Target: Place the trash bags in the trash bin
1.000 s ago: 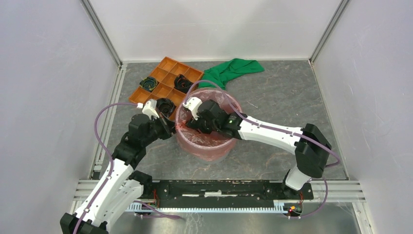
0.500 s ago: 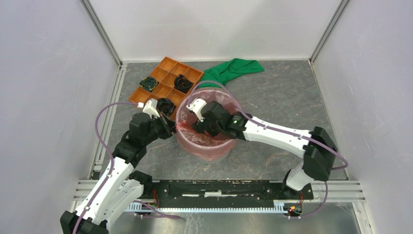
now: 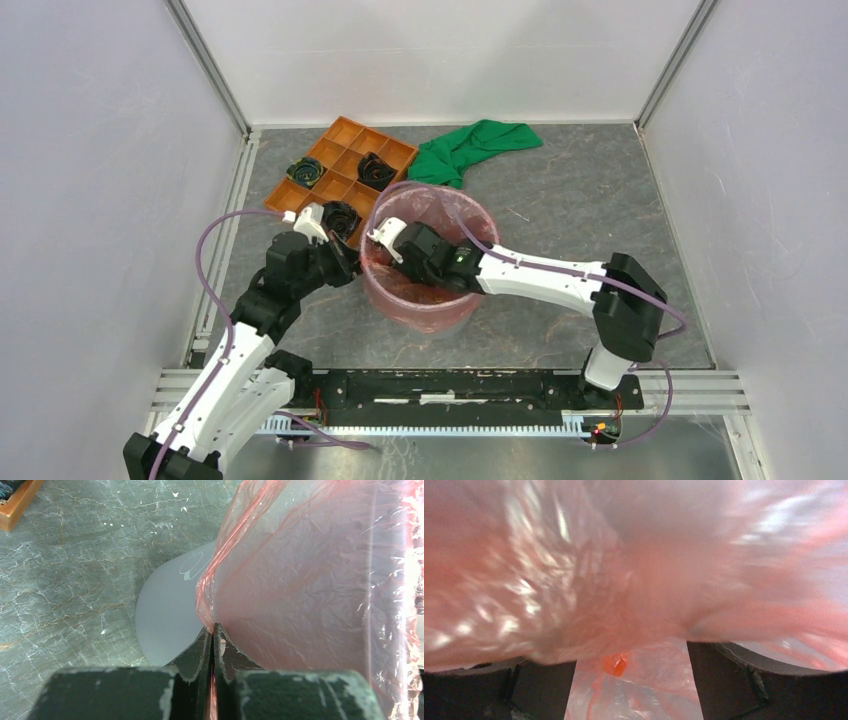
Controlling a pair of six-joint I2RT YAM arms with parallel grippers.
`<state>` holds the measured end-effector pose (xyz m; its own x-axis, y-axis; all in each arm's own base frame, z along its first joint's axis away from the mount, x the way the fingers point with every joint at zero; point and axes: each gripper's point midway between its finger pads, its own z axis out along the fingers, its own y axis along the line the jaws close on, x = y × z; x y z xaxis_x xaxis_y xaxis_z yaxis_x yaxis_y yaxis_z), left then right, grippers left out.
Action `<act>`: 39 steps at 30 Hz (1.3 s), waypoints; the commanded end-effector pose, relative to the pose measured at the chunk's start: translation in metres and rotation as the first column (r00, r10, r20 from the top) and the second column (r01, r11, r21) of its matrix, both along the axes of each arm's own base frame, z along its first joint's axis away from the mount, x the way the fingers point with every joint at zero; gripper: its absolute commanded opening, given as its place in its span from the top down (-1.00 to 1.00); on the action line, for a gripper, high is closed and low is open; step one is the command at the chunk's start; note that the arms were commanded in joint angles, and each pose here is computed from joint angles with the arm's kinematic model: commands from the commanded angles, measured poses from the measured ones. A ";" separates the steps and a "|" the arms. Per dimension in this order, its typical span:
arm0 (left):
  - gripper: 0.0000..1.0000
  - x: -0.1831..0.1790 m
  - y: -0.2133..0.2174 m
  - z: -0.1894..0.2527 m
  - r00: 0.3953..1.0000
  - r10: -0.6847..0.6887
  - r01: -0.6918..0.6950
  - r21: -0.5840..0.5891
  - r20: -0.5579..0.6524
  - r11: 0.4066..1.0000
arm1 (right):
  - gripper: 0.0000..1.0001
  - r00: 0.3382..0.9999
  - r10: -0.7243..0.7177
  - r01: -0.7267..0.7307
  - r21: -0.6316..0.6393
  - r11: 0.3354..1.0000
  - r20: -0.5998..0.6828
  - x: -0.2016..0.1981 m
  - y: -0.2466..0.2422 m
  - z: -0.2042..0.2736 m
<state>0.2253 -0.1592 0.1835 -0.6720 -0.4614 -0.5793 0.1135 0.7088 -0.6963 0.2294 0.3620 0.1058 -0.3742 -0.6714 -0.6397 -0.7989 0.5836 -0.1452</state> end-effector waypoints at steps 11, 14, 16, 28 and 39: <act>0.27 -0.007 0.018 0.029 0.996 0.071 -0.072 0.025 0.062 0.997 | -0.70 0.968 -0.108 0.077 0.144 0.987 0.226 0.019 -0.030 0.150; 0.08 -0.011 0.023 0.034 0.993 0.091 -0.094 0.026 0.079 0.995 | -0.70 0.967 -0.097 0.050 0.199 0.979 0.237 0.013 -0.032 0.172; 0.03 -0.013 0.027 0.037 0.991 0.105 -0.108 0.029 0.085 0.994 | -0.71 0.968 -0.079 0.021 0.236 0.971 0.239 0.008 -0.032 0.186; -0.14 -0.023 0.049 0.068 0.972 0.170 -0.182 0.062 0.159 0.981 | -0.81 0.860 -0.322 0.158 0.394 0.906 0.396 0.004 -0.122 0.270; -0.64 -0.032 0.082 0.171 0.899 0.218 -0.286 0.133 0.379 0.949 | -0.81 0.507 -0.809 0.675 0.447 0.588 0.298 0.057 -0.305 0.165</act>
<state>0.1950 -0.0929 0.3163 -0.3747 -0.5198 -0.7677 0.1051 0.7989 -0.5922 0.2716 0.0737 0.3149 -0.2341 -0.1467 -0.9611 0.0026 0.9884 -0.1515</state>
